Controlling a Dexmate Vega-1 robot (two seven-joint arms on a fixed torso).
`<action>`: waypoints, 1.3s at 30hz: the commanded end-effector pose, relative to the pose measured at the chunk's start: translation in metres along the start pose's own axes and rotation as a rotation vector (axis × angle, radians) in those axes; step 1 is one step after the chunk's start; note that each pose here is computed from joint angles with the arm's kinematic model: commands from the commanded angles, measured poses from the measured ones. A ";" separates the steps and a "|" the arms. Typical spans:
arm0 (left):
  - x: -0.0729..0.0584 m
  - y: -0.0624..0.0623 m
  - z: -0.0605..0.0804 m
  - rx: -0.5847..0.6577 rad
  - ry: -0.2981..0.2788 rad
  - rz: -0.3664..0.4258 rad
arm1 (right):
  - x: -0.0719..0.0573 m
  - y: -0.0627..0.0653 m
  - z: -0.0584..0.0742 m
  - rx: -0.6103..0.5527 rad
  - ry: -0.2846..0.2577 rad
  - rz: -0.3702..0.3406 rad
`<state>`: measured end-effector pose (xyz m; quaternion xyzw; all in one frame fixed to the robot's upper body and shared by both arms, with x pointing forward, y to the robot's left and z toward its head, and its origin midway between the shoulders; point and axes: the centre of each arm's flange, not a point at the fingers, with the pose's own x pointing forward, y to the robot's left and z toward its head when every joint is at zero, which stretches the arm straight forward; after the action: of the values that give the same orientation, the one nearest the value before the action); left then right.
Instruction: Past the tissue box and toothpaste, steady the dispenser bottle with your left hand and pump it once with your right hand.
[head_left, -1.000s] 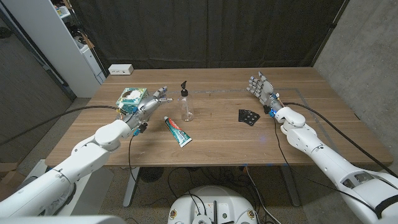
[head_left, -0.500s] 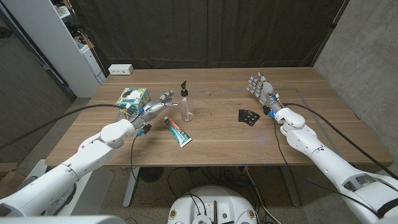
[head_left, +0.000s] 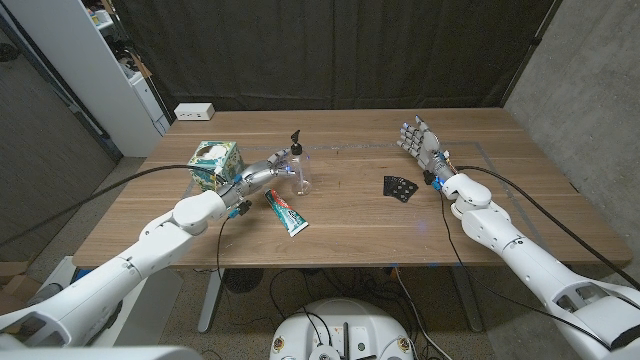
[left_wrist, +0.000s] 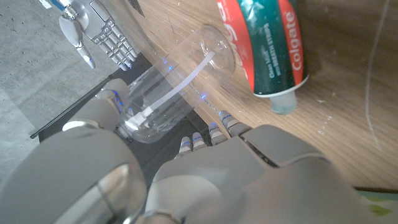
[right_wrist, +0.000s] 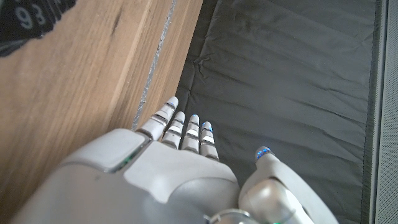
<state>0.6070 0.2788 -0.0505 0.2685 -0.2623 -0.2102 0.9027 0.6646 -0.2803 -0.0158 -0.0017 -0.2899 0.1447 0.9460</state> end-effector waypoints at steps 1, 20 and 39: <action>0.020 0.002 -0.002 0.036 -0.019 -0.050 | 0.001 -0.001 0.004 -0.008 -0.005 -0.003; 0.042 -0.002 -0.003 0.031 -0.036 -0.112 | -0.006 -0.004 0.003 -0.006 -0.010 -0.024; 0.040 -0.009 -0.006 -0.004 -0.067 -0.054 | -0.003 -0.001 0.004 -0.004 -0.010 -0.012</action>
<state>0.6397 0.2565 -0.0434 0.2793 -0.2692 -0.2567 0.8853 0.6597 -0.2845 -0.0155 -0.0008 -0.2946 0.1341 0.9462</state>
